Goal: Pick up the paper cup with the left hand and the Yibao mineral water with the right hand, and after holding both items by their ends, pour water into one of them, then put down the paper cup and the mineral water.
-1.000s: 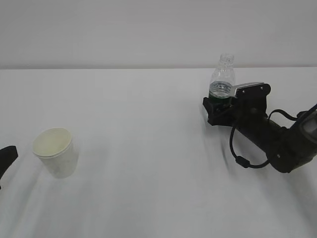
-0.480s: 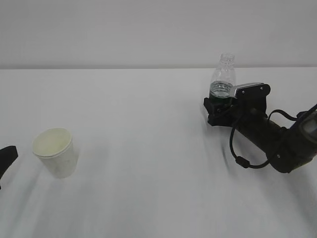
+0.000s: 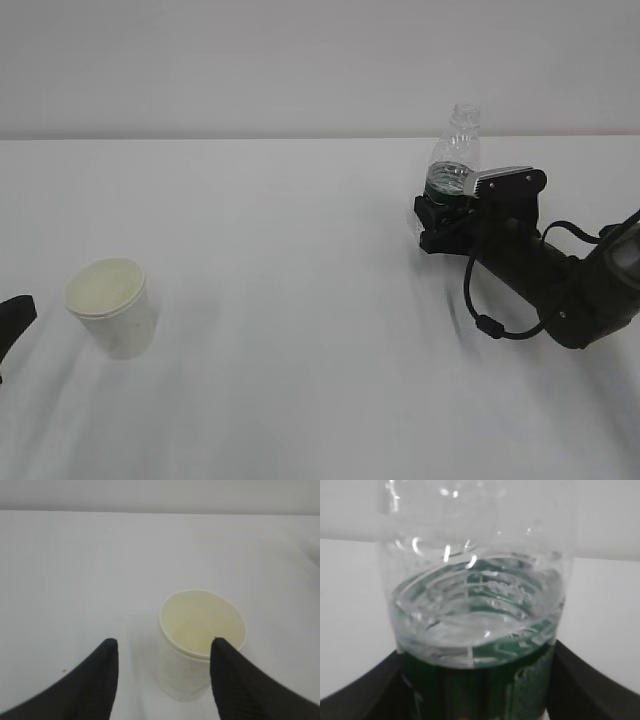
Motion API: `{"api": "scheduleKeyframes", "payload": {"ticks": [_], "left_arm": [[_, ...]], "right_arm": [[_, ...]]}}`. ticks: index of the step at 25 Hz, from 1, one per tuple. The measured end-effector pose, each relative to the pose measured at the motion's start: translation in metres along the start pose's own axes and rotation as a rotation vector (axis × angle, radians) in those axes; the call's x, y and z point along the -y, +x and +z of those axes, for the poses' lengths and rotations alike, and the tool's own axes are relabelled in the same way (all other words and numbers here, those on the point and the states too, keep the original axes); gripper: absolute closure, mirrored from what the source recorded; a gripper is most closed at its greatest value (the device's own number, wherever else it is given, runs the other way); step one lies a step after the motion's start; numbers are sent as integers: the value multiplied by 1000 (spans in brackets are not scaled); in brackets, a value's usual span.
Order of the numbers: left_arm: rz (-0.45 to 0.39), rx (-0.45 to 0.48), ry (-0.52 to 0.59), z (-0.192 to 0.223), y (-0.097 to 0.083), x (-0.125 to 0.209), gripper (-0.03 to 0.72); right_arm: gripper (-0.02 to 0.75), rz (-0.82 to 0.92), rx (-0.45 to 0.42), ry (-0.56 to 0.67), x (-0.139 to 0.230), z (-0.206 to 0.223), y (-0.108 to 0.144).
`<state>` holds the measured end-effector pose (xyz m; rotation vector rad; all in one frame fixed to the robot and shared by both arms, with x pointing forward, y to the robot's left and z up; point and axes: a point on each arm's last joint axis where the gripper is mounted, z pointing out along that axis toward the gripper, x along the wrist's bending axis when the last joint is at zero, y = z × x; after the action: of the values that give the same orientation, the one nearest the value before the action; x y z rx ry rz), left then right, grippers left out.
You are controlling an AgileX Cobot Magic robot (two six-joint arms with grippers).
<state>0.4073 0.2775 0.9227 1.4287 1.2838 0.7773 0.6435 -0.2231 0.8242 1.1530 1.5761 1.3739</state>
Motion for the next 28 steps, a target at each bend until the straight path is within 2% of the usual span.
{"api": "scheduleKeyframes", "payload": {"ticks": [12,17,25,28], "left_arm": [[4,9,55,9,3,16,279],[-8,4,147,15,5,32,281],[68,74,205,11,0,43,286],[76,80,206,11,-1,43,246]], "right_arm": [[227,0,0,-5,-1,0,0],[228,0,0,-5,-1,0,0],[228,0,0,-5,-1,0,0],[228,0,0,-5,-1,0,0]]}}
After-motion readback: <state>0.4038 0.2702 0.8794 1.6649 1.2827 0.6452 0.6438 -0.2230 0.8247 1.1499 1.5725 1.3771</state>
